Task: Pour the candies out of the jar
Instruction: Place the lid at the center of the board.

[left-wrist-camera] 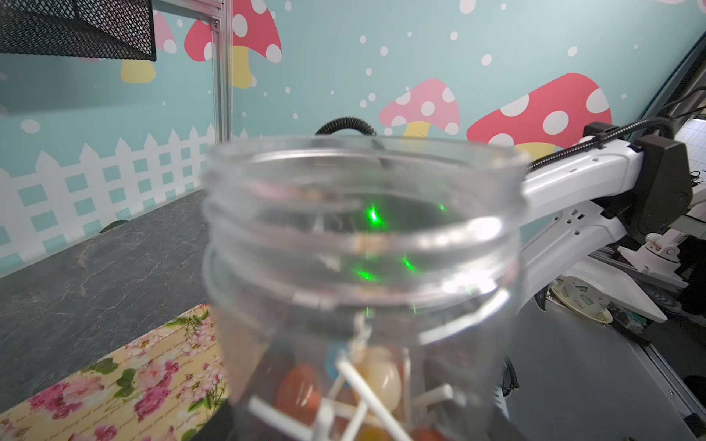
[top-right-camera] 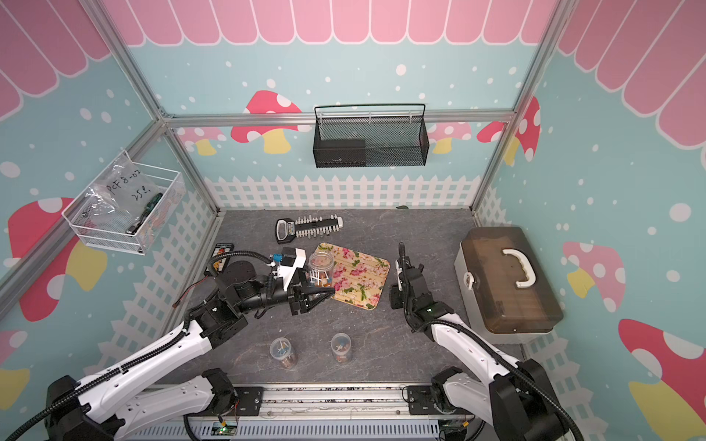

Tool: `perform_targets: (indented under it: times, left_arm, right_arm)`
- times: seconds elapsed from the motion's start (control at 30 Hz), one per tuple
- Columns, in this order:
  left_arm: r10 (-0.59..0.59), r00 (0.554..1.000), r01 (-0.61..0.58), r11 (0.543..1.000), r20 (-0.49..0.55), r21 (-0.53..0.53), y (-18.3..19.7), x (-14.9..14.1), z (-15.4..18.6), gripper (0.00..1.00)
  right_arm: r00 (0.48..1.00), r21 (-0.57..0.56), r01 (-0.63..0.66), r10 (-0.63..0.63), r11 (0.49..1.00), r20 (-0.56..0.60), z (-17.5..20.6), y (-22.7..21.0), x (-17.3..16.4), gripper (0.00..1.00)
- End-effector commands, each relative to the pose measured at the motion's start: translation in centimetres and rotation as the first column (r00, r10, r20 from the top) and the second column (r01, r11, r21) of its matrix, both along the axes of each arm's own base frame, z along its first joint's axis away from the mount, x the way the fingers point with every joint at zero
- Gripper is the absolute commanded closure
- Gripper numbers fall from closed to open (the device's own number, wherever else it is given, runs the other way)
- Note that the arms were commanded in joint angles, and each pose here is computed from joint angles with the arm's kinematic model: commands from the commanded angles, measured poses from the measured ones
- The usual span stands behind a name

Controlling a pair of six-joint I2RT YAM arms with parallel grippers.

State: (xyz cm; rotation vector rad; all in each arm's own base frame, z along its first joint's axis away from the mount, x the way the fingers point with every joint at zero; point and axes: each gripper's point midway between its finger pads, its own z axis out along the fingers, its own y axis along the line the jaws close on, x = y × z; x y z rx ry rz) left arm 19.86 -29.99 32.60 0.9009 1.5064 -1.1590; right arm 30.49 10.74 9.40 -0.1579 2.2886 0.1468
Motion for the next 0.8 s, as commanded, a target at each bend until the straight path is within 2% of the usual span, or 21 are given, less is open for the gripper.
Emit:
perform_targets:
  times: [0.0, 0.2, 0.33, 0.5, 0.77]
  left_arm:
    - [-0.006, 1.000, 0.007, 1.000, 0.021, -0.018, 0.3, -0.5, 0.8, 0.59]
    - [-0.003, 1.000, 0.004, 1.000, 0.015, -0.018, 0.3, -0.5, 0.7, 0.59]
    - [0.005, 1.000, -0.004, 1.000, 0.015, -0.012, 0.5, -0.5, 0.5, 0.59]
    - [0.010, 1.000, -0.010, 1.000, 0.015, -0.004, 0.5, -0.4, 0.2, 0.59]
    - [0.008, 1.000, -0.008, 1.000, 0.009, 0.003, 0.1, 0.0, -0.1, 0.59]
  right_arm:
    - [0.992, 0.063, 0.101, -0.106, 0.993, 0.072, 0.1, -0.8, 1.9, 0.59]
    - [0.993, 0.058, 0.116, -0.115, 0.992, -0.020, -3.9, -0.6, 1.9, 0.55]
    - [0.991, 0.059, 0.127, -0.125, 0.990, -0.047, -4.8, -0.8, 1.5, 0.40]
    - [0.993, 0.094, 0.114, -0.114, 0.989, -0.012, -2.6, -0.7, 1.4, 0.27]
    - [0.991, 0.123, 0.109, -0.118, 0.986, 0.068, 4.0, -1.6, 1.9, 0.23]
